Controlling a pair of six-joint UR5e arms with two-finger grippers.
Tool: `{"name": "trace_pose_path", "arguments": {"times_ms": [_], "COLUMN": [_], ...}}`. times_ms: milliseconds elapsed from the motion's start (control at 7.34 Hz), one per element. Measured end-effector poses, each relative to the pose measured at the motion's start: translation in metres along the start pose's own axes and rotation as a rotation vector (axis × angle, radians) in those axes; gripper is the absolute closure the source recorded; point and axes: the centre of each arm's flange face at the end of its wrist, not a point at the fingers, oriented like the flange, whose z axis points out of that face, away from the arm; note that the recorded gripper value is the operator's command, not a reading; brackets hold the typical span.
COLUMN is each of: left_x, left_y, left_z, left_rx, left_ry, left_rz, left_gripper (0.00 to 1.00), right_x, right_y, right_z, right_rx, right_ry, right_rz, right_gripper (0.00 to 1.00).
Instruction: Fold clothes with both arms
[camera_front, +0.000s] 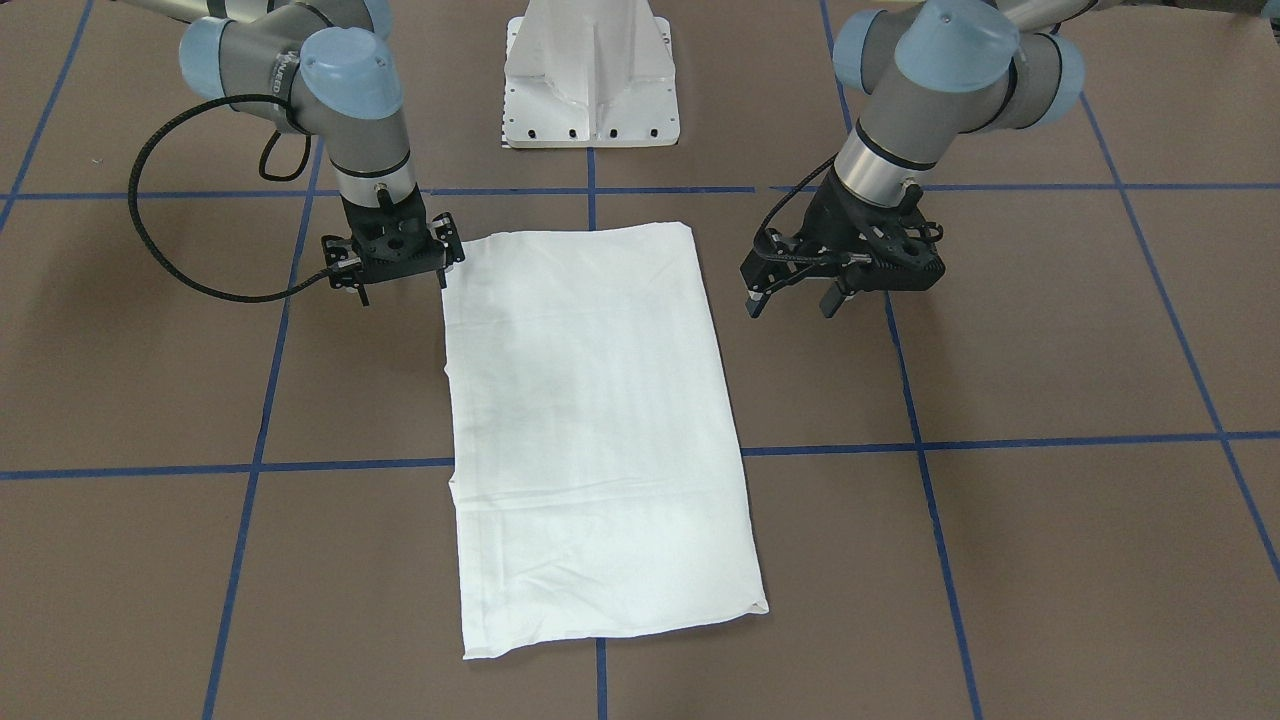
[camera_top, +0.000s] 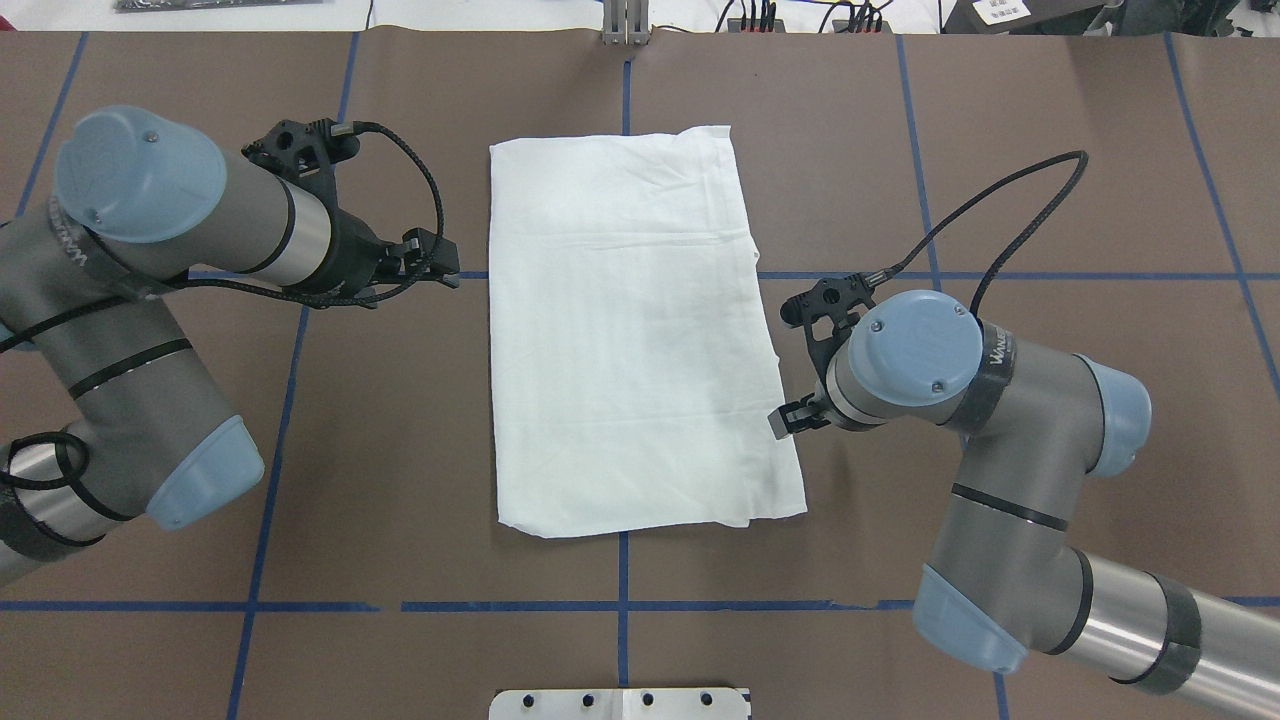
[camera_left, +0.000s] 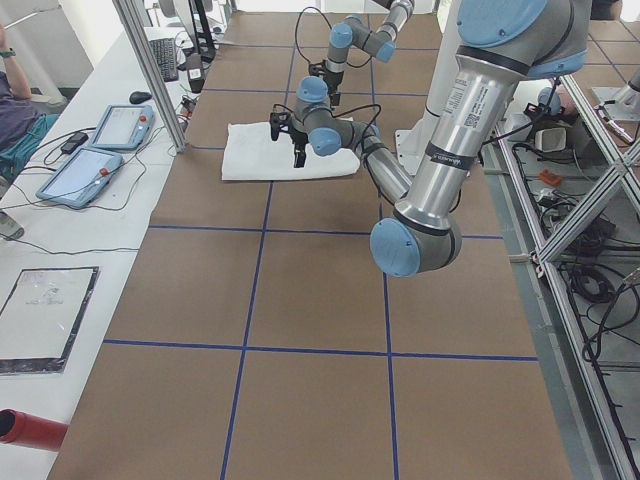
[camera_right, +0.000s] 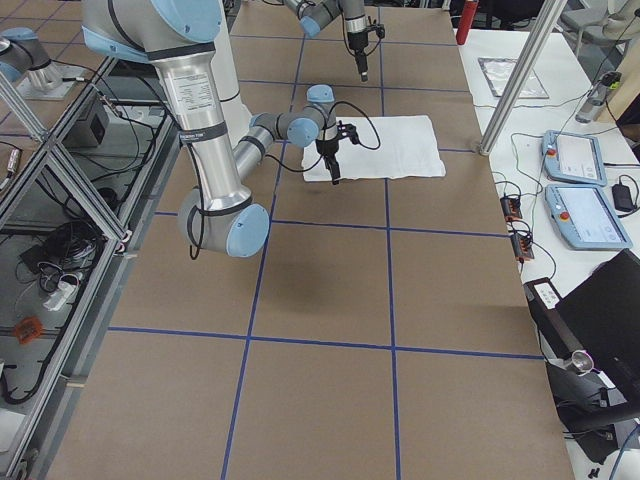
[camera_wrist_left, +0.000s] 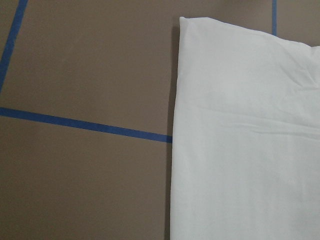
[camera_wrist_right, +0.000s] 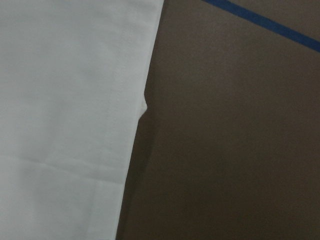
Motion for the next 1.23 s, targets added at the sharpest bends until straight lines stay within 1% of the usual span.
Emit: {"name": "trace_pose_path", "arguments": {"times_ms": [136,272,545,681,817,953,1226], "left_x": [0.008,0.019,0.038,0.041,0.041,0.039,0.036], "left_y": [0.028,0.064,0.140,0.167,0.187,0.198,0.204], "left_z": [0.012,0.027,0.056,0.068,0.079,0.088,0.101], "left_rx": [-0.041,-0.076,-0.097,-0.108,-0.117,-0.122,-0.115], "left_ry": [0.010,0.021,0.024,0.011,-0.009,-0.029,-0.060], "left_rz": [-0.056,-0.132,-0.258,-0.299,-0.320,-0.327,-0.334], "left_gripper": [0.00,0.00,0.00,0.00,0.01,0.03,0.14], "right_x": [0.000,0.001,-0.004,-0.006,-0.007,-0.008,-0.008], "right_y": [-0.004,-0.007,-0.009,-0.008,-0.007,-0.007,-0.007], "right_z": [-0.018,-0.030,-0.042,-0.045,-0.046,-0.046,-0.046], "right_rx": [0.008,0.009,0.014,0.008,0.004,0.002,0.001], "right_ry": [-0.037,-0.067,-0.128,-0.149,-0.158,-0.162,-0.163], "right_rz": [0.032,0.073,0.155,0.174,0.184,0.188,0.190], "right_gripper": [0.00,0.00,0.00,0.00,0.00,0.00,0.00]}}
